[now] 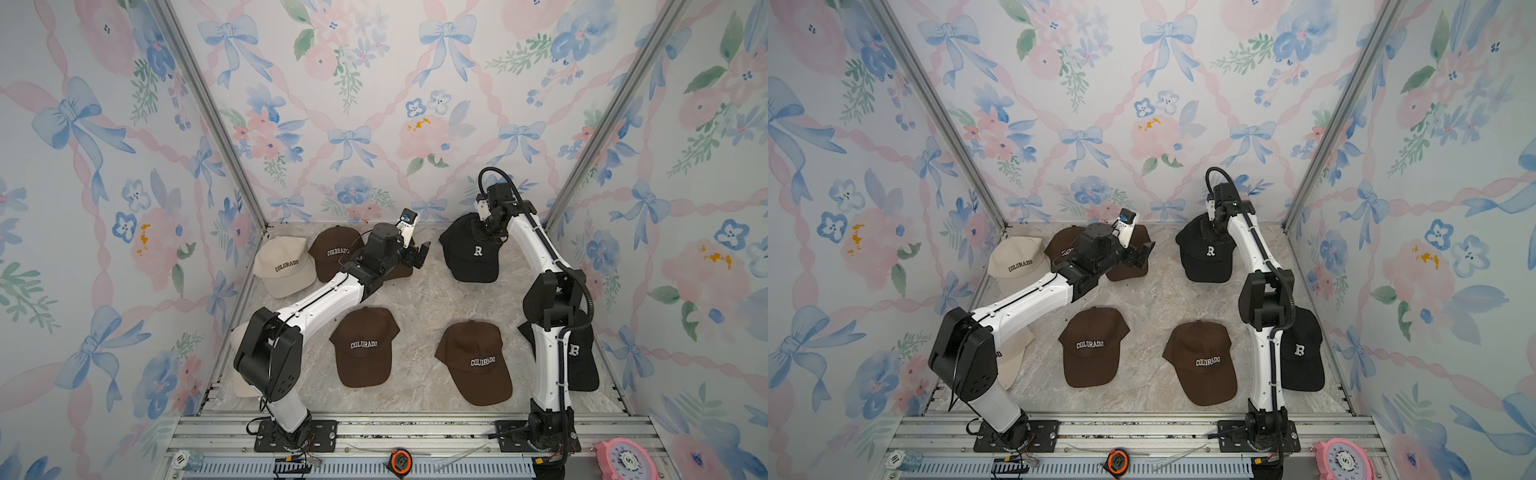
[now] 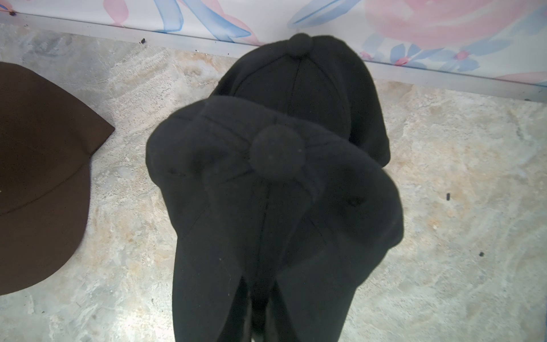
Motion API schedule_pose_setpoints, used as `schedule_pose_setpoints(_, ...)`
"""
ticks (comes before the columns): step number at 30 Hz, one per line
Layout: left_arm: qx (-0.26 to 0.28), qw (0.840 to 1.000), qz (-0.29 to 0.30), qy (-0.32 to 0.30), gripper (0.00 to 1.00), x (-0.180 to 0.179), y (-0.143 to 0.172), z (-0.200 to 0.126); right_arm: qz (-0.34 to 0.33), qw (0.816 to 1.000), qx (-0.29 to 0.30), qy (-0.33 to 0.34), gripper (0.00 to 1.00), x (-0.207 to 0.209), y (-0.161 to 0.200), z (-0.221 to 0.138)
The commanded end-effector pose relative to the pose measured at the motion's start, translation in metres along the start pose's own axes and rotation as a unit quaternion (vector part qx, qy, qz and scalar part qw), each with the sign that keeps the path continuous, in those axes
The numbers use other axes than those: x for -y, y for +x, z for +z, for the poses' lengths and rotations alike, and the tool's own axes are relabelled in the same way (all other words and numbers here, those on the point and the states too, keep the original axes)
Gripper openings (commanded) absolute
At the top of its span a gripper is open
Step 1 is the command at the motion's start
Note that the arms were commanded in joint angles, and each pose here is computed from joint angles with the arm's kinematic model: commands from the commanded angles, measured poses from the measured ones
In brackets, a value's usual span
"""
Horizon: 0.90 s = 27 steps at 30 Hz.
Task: Stack the baseball caps by color
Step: Place the baseball cap on the baseball cap.
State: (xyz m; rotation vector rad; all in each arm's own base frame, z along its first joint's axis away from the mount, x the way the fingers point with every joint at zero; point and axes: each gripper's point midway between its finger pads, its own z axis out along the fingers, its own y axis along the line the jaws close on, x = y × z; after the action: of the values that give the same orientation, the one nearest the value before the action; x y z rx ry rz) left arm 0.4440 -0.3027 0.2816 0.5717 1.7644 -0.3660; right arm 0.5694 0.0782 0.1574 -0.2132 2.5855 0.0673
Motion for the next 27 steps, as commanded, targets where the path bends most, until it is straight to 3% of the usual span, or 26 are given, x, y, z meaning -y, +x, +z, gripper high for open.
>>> schedule_pose_setpoints(1, 0.006, 1.000, 0.002, 0.004, 0.98, 0.003, -0.007, 0.004, 0.003, 1.000, -0.016, -0.006, 0.11, 0.008, 0.007, 0.016)
schedule_pose_setpoints(19, 0.001, 1.000, -0.010, -0.013, 0.98, 0.000, -0.009, -0.003, 0.012, 0.999, -0.029, 0.000, 0.17, 0.018, 0.016, 0.041)
schedule_pose_setpoints(27, 0.000, 1.000, -0.006, -0.018, 0.98, -0.001, -0.010, -0.008, 0.019, 0.999, -0.027, 0.011, 0.27, 0.024, 0.015, 0.047)
